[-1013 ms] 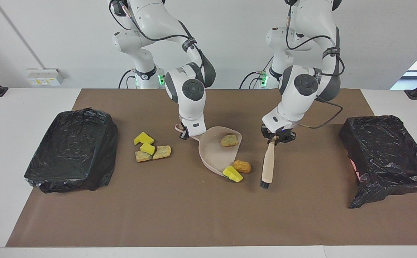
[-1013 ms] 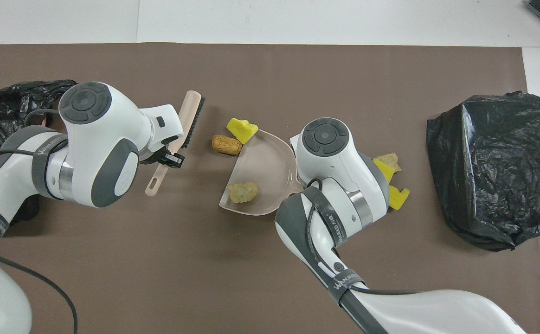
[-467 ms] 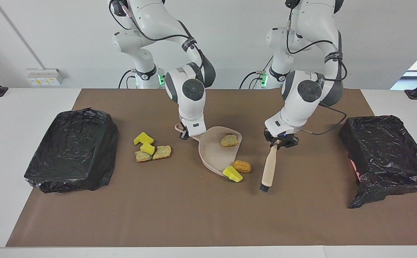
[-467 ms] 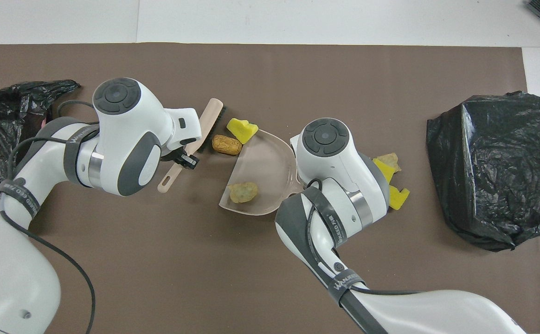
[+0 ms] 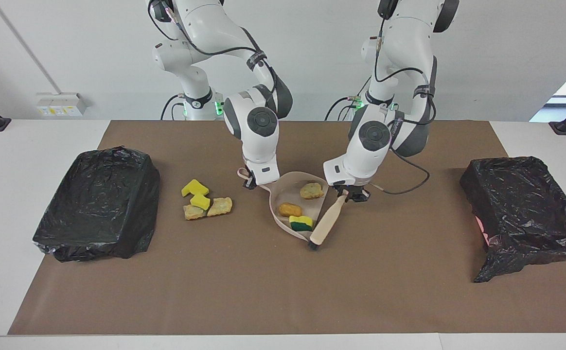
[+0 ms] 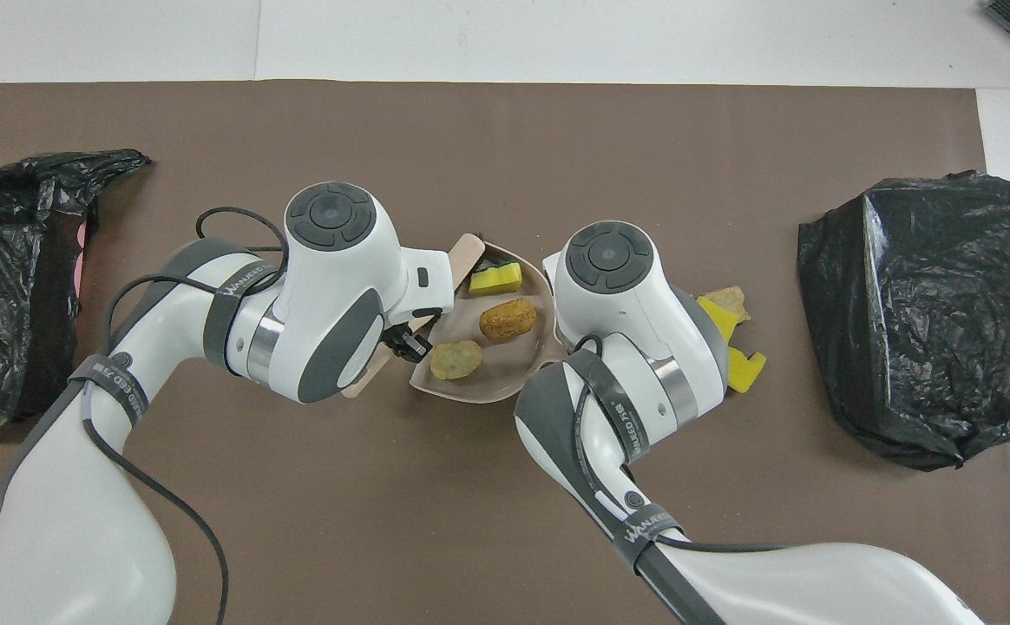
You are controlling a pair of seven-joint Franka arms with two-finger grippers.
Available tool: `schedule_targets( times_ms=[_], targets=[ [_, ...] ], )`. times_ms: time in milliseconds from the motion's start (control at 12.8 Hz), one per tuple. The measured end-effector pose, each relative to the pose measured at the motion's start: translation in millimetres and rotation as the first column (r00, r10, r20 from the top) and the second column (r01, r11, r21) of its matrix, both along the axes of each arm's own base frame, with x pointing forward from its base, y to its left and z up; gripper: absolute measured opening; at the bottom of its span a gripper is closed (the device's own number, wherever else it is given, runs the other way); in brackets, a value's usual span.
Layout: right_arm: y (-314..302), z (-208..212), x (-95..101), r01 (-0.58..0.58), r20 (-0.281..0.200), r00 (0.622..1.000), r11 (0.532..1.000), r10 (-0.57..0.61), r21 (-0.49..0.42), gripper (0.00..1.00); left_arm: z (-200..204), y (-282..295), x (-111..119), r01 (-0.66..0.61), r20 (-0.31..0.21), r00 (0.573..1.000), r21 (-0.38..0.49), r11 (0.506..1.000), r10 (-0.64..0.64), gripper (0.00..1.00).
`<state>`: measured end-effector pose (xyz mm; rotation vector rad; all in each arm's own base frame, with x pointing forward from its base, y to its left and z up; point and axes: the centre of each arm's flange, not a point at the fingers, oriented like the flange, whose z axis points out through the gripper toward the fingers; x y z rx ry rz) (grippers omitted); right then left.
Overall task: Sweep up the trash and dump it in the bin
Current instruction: 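Brush the trash into the dustpan held by the right gripper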
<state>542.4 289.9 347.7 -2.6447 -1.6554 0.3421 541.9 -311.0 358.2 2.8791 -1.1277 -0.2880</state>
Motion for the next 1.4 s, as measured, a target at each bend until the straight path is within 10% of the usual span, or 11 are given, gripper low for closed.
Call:
schedule_targets(
  times_ms=[701, 1402],
  targets=[
    [-0.8, 1.1, 0.6, 0.002, 0.002, 1.0, 1.0, -0.002, 0.001, 0.32, 37.9, -12.4, -38.8, -0.245, -0.029, 0.968, 0.126, 0.961, 0.251, 0.26],
    [-26.0, 20.0, 13.4, 0.019, 0.028, 0.999, 1.0, -0.019, 0.02, 0.32, 39.8, -7.4, -139.9, -0.589, 0.136, 0.808, 0.139, 0.796, 0.573, 0.26]
  ],
)
